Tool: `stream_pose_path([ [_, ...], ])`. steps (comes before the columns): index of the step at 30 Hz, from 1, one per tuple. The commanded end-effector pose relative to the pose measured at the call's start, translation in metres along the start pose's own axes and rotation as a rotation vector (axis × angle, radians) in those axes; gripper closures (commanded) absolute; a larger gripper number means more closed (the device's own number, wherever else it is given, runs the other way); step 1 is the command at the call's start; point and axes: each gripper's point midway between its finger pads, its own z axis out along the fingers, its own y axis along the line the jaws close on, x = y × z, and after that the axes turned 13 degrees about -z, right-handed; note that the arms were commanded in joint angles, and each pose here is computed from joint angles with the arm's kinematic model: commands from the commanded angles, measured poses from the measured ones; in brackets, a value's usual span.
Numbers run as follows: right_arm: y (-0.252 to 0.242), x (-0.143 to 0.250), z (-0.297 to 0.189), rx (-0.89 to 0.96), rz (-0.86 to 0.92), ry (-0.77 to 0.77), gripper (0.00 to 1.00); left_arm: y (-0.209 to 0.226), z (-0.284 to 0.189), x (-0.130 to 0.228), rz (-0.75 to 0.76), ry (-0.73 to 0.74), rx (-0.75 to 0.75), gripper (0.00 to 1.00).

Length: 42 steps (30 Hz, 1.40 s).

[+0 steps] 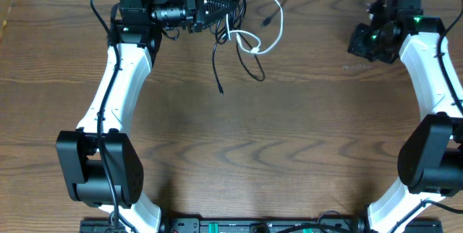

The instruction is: Untangle cables

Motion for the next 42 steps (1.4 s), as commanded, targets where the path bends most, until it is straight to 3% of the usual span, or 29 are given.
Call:
stream_pose_path([
  [1, 0.059, 0.002, -0.003, -0.322, -0.234, -0.033, 0.84, -0.023, 0.002, 0.005, 0.081, 0.001, 0.011, 0.93],
  [6, 0.087, 0.0, -0.021, -0.444, -0.313, -0.077, 0.52, -0.009, 0.002, -0.003, -0.011, -0.057, -0.036, 0.93],
  [11, 0.097, 0.0, -0.044, -0.444, -0.334, -0.105, 0.32, 0.023, -0.003, -0.016, -0.164, -0.18, -0.146, 0.93],
  [16, 0.117, 0.009, -0.056, -0.463, -0.384, -0.094, 0.27, 0.053, -0.012, -0.024, -0.279, -0.29, -0.259, 0.92],
  [27, 0.207, 0.018, -0.051, -0.609, -0.542, -0.113, 0.18, 0.055, -0.004, -0.017, -0.31, -0.271, -0.262, 0.92],
  [35, 0.257, 0.011, -0.05, -0.637, -0.57, -0.174, 0.2, 0.052, 0.019, -0.003, -0.339, -0.222, -0.26, 0.93],
  [42, 0.255, 0.005, -0.042, -0.563, -0.511, -0.176, 0.23, 0.049, 0.024, 0.003, -0.345, -0.191, -0.248, 0.92],
])
